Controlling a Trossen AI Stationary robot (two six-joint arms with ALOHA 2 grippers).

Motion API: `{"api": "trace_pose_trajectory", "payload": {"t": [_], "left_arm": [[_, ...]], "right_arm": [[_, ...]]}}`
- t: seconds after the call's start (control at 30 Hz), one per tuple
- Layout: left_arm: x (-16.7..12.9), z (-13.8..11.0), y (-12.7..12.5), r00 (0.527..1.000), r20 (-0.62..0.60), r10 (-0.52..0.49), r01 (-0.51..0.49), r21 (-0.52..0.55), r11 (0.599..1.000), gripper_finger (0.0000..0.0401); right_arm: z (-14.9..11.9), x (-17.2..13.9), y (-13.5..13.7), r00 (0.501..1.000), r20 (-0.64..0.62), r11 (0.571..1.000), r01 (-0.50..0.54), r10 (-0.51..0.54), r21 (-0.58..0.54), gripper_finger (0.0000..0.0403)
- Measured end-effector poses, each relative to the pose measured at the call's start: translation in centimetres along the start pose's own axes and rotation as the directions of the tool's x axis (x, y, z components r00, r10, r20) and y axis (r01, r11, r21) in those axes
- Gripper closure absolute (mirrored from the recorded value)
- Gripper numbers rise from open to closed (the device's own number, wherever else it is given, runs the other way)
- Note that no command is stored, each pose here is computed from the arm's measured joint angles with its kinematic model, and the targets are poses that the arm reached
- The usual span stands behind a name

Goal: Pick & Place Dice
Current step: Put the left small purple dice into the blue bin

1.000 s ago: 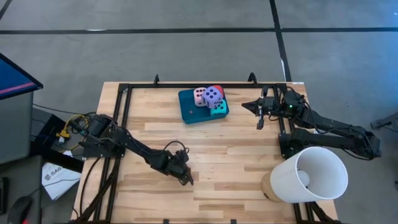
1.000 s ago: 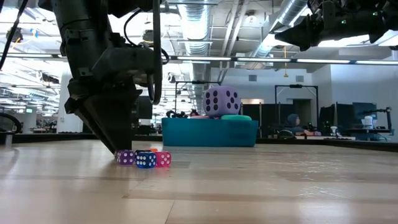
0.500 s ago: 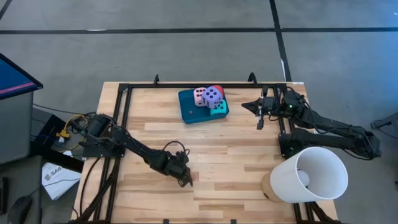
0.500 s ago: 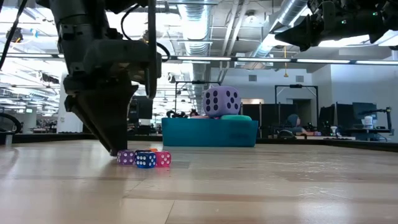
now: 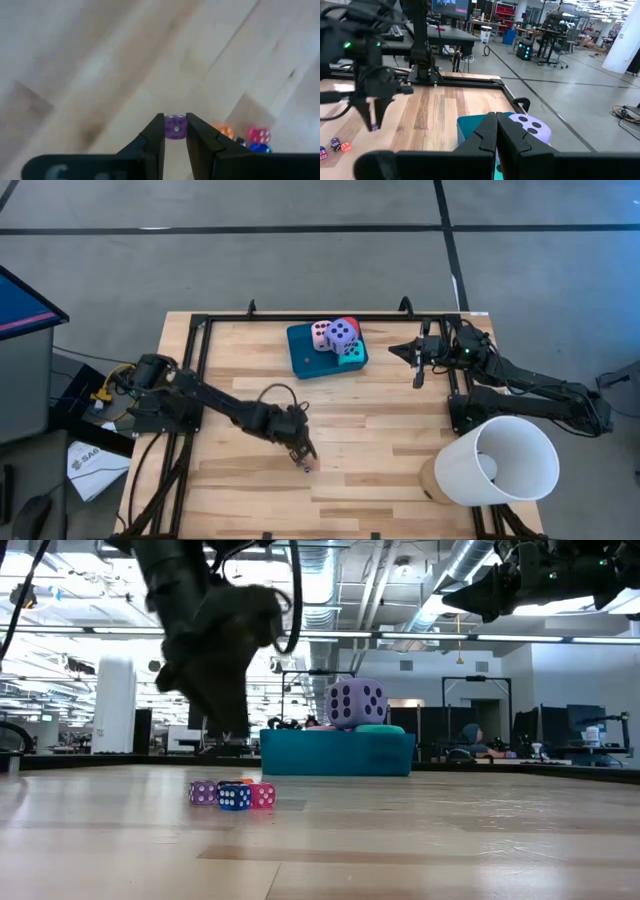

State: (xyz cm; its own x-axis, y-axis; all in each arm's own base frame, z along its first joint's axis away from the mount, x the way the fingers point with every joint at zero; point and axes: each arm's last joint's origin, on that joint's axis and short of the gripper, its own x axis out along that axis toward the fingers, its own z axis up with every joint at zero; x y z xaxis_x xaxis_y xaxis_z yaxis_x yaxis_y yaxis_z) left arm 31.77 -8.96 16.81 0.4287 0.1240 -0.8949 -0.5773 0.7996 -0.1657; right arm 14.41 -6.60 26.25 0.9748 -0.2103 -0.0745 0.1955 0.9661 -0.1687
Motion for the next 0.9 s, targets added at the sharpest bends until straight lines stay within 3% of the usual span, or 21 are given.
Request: {"api": "trace_pose_trajectory", "payload": {"t": [0.47, 0.9], "left_arm": [[-7.4, 6.3, 5.2, 0.949, 0.314, 0.011, -0.011, 0.000, 1.000, 0.0352], [-7.5, 11.2, 9.4, 0.871, 0.485, 0.084, -0.083, -0.024, 0.996, 0.0352]], "right_arm": [[0.0, 0.0, 0.0, 1.000, 0.001, 1.000, 0.000, 0.000, -0.001, 0.0403], [0.0, 0.0, 0.0, 1.000, 0.002, 1.000, 0.002, -0.002, -0.004, 0.0403]]}}
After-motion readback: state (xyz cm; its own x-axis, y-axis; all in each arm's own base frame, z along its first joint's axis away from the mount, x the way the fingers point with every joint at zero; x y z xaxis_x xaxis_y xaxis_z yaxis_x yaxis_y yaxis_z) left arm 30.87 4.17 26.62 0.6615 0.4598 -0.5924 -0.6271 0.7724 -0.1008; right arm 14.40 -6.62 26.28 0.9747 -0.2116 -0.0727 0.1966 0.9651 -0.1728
